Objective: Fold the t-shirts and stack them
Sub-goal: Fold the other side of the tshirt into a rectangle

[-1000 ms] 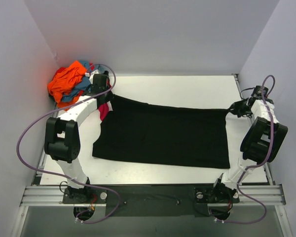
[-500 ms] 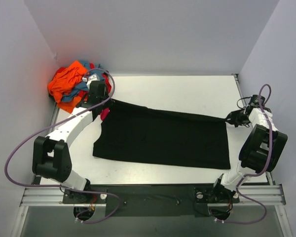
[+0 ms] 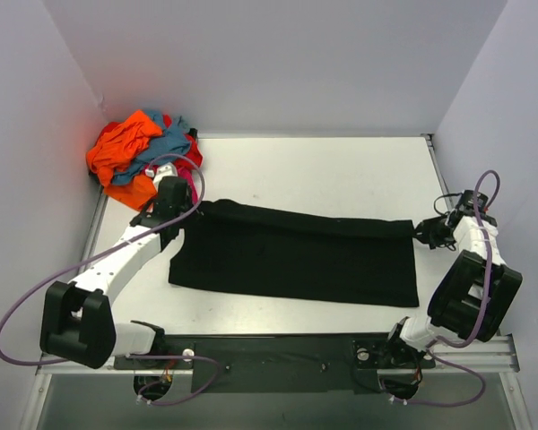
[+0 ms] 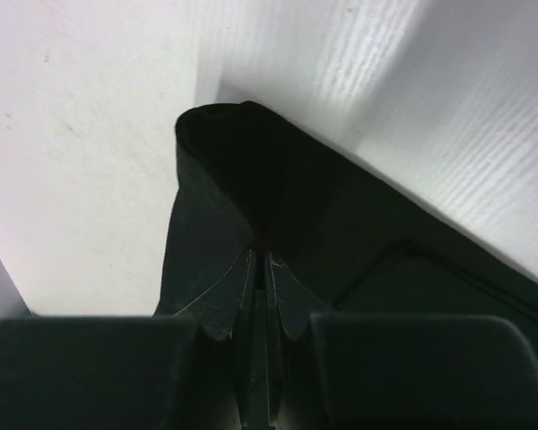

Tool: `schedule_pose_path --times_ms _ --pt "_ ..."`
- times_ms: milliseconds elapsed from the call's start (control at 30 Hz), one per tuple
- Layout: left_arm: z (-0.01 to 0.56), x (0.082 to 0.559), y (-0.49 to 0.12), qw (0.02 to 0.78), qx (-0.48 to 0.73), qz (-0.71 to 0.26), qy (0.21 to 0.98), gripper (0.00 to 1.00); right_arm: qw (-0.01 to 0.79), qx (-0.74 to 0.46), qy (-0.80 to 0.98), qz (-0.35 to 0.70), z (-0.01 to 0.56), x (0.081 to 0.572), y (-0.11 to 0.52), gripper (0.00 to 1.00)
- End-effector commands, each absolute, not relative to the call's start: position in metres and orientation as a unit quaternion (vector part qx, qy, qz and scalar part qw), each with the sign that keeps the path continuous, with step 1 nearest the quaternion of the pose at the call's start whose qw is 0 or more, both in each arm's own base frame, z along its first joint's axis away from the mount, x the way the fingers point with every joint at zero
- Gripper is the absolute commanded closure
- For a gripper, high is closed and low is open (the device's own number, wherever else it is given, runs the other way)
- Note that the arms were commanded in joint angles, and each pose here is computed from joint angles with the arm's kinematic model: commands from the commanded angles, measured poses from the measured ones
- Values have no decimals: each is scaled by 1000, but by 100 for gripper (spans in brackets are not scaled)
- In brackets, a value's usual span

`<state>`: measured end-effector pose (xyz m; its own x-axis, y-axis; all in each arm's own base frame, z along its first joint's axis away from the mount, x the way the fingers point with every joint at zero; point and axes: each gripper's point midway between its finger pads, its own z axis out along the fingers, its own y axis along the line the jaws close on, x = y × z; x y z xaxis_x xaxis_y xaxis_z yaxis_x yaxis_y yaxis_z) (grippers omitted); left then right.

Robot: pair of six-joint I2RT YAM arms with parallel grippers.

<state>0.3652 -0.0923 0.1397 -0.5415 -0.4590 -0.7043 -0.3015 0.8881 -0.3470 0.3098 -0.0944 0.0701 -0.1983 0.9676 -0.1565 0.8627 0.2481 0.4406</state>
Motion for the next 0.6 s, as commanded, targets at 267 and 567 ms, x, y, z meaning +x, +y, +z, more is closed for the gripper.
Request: schedule_pose_path --times_ms 267,567 --pt "131 332 -81 437 -211 -61 872 100 175 599 775 99 49 265 -89 100" --pt "108 299 -80 419 -218 -63 879 100 158 606 777 68 31 244 -91 100"
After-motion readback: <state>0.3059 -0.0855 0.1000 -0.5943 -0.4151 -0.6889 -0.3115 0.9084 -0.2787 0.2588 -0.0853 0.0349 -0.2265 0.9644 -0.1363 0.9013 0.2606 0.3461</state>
